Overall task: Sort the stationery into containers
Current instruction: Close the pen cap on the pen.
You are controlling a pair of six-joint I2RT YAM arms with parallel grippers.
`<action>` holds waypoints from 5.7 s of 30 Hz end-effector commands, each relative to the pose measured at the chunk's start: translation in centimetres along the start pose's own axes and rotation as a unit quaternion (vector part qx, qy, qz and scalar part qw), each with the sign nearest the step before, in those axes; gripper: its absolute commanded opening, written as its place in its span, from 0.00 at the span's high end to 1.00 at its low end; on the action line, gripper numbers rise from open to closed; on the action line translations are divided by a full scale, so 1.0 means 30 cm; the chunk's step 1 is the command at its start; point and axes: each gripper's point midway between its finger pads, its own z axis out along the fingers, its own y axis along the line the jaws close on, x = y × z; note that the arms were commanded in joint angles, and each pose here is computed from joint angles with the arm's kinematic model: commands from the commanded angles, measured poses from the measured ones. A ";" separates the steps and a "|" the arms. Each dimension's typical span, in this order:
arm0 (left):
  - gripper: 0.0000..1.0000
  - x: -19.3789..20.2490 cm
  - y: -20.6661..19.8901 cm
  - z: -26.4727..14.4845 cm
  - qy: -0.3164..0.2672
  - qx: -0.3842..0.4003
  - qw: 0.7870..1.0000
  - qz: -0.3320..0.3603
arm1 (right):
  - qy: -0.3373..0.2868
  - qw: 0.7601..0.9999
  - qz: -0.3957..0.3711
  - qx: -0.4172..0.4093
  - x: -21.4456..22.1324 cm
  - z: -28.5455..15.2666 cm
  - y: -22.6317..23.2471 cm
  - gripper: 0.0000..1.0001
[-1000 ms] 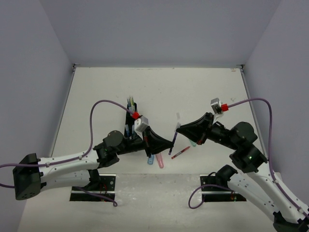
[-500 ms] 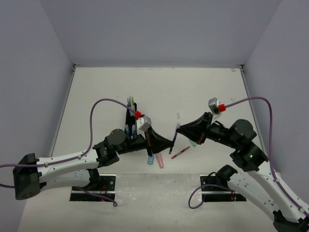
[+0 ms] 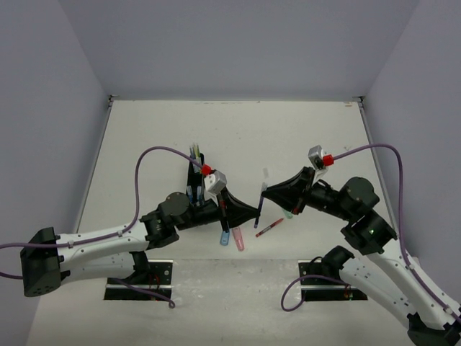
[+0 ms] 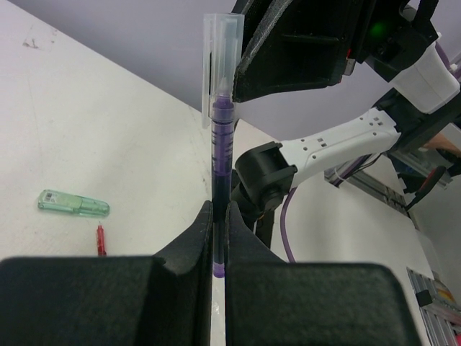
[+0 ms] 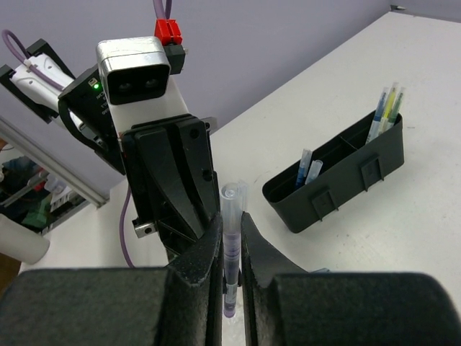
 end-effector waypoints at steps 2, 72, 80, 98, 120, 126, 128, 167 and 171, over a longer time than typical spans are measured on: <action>1.00 -0.229 -0.072 0.013 -0.116 0.021 0.993 0.017 | 0.038 0.999 0.027 -0.013 0.067 0.001 0.007 0.84; 1.00 -0.108 -0.134 0.080 -0.019 0.100 0.994 0.044 | -0.026 0.997 -0.065 0.013 -0.236 -0.016 0.098 0.40; 1.00 -0.105 -0.112 0.087 -0.016 0.082 0.995 0.046 | -0.010 0.998 -0.056 -0.004 -0.199 0.004 0.096 0.58; 1.00 -0.105 -0.087 0.101 -0.016 0.062 0.997 0.039 | 0.006 0.999 -0.042 -0.015 -0.137 0.007 0.084 0.80; 1.00 -0.338 -0.114 0.078 -0.124 0.028 0.989 0.079 | 0.037 0.999 -0.007 -0.013 0.046 0.019 0.000 1.00; 1.00 -0.503 -0.194 0.045 -0.202 0.049 0.973 0.103 | 0.056 0.998 0.032 -0.012 0.154 0.043 -0.055 1.00; 1.00 -0.575 -0.234 0.024 -0.229 0.057 0.966 0.104 | 0.070 0.996 0.049 -0.012 0.211 0.048 -0.077 1.00; 1.00 -0.247 0.022 -0.046 -0.168 0.020 0.985 0.043 | -0.079 0.994 0.023 0.070 -0.228 -0.017 0.018 0.41; 1.00 -0.234 0.028 -0.033 -0.162 0.021 0.986 0.040 | -0.080 0.994 0.021 0.077 -0.290 0.009 0.023 0.43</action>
